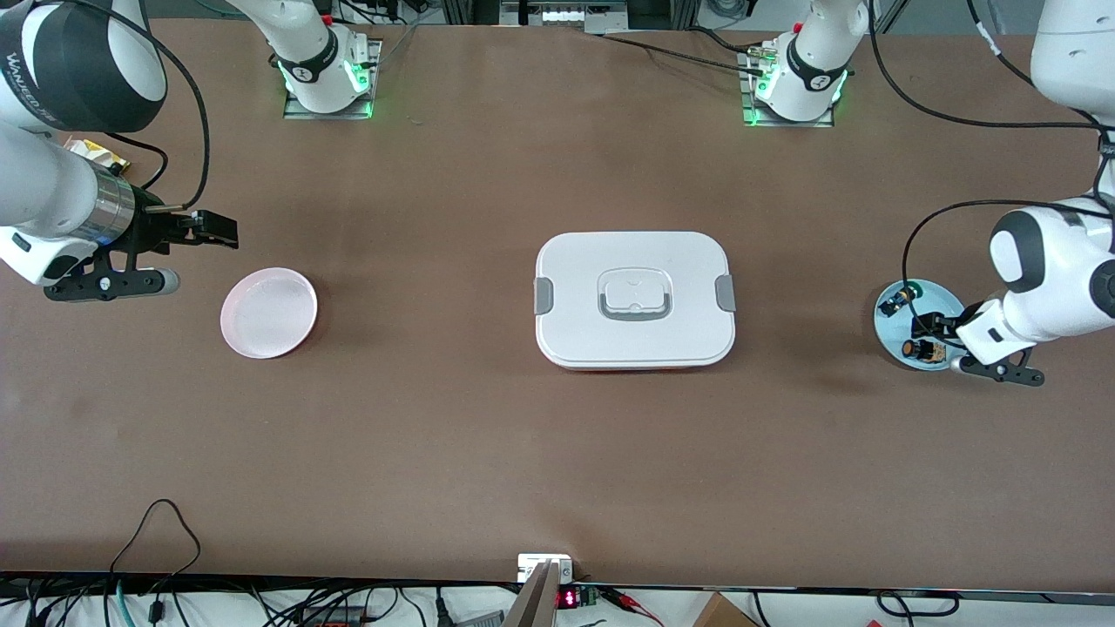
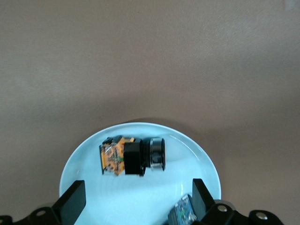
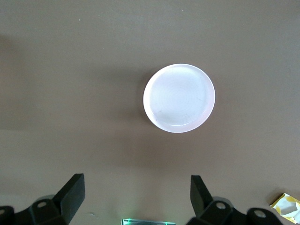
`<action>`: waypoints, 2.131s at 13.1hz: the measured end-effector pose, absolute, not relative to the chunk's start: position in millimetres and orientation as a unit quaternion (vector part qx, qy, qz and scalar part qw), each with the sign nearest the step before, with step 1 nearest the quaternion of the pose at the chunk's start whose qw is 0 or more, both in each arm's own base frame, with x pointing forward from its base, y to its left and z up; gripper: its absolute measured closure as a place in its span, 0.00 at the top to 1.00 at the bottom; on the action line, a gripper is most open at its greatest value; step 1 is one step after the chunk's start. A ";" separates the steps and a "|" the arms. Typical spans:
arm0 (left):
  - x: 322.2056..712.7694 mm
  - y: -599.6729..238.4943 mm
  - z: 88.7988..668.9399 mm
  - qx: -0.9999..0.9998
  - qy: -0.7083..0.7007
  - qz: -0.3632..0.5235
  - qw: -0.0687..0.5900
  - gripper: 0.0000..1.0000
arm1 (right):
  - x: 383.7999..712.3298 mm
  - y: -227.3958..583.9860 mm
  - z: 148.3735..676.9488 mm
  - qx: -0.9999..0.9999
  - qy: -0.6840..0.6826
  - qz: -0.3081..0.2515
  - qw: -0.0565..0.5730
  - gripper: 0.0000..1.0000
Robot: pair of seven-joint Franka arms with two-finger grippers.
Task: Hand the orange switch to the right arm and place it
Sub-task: 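Close the left gripper on the orange switch in the blue dish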
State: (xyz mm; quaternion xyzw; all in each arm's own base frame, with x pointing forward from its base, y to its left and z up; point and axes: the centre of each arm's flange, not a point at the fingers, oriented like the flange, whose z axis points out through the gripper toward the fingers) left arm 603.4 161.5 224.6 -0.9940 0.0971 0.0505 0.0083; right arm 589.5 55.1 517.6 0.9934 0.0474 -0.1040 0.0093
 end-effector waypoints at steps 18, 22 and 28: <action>606.5 164.7 181.9 -0.995 0.093 0.025 0.006 1.00 | 587.8 77.3 518.9 0.993 0.066 -0.100 0.011 1.00; 607.0 163.2 181.7 -0.995 0.094 0.024 0.005 1.00 | 587.7 78.8 518.9 0.993 0.067 -0.100 0.011 1.00; 605.4 164.2 178.5 -0.995 0.100 0.027 0.004 0.84 | 587.7 79.1 519.0 0.993 0.067 -0.100 0.011 1.00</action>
